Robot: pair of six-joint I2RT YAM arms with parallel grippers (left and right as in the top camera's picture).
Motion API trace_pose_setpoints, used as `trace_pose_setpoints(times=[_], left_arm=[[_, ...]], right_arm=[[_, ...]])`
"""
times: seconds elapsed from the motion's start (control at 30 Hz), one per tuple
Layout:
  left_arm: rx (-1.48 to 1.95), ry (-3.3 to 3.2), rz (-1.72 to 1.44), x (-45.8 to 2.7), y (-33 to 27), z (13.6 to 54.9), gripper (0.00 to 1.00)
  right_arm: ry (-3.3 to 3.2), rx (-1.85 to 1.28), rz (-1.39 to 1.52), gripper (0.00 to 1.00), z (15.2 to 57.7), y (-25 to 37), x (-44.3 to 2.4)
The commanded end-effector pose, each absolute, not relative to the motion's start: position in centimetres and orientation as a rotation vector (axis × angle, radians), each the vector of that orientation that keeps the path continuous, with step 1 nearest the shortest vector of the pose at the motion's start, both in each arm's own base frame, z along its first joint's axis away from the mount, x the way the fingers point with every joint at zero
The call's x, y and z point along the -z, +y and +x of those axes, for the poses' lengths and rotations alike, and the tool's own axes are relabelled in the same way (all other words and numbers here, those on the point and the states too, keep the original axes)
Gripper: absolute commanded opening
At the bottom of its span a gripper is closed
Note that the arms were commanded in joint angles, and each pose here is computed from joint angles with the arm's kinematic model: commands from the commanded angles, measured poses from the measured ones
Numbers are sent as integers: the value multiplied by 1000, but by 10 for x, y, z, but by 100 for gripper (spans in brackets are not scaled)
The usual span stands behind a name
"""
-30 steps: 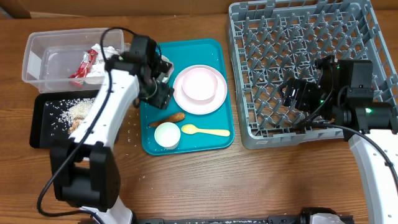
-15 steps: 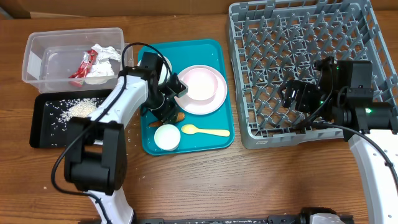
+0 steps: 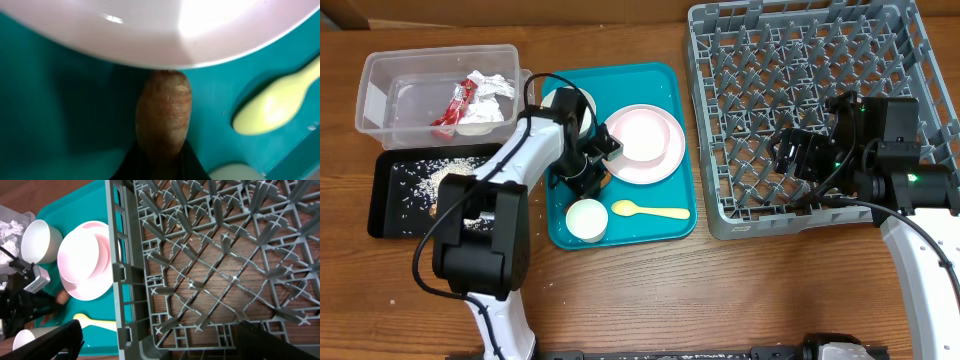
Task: Sort waste into correct bins and load items into the dishwasher
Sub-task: 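Grasp the carrot-shaped food on the teal tray with the left gripper, then drop the carrot-shaped food onto the black tray with the left gripper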
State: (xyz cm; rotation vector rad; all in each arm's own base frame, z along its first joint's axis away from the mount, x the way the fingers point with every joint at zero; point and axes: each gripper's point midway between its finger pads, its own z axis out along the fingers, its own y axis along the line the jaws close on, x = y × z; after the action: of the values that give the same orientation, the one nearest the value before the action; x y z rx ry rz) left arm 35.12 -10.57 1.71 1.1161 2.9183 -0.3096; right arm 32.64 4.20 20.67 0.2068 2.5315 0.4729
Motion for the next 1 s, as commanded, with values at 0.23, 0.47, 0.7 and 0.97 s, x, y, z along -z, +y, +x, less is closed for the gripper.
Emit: trace_pose_setpoints(times=[0.23, 0.47, 0.7, 0.97], left_arm=[[73, 3053, 235, -138, -47, 406, 4], [-12, 3162, -316, -142, 51, 373, 4], [-8, 3133, -477, -124, 85, 351, 5], [-65, 2896, -656, -95, 116, 340, 4]], right_arm=[[2503, -480, 202, 100, 330, 41, -217], [2499, -479, 200, 100, 330, 41, -217], [2495, -479, 200, 100, 331, 41, -218], [2496, -480, 200, 100, 331, 41, -218]])
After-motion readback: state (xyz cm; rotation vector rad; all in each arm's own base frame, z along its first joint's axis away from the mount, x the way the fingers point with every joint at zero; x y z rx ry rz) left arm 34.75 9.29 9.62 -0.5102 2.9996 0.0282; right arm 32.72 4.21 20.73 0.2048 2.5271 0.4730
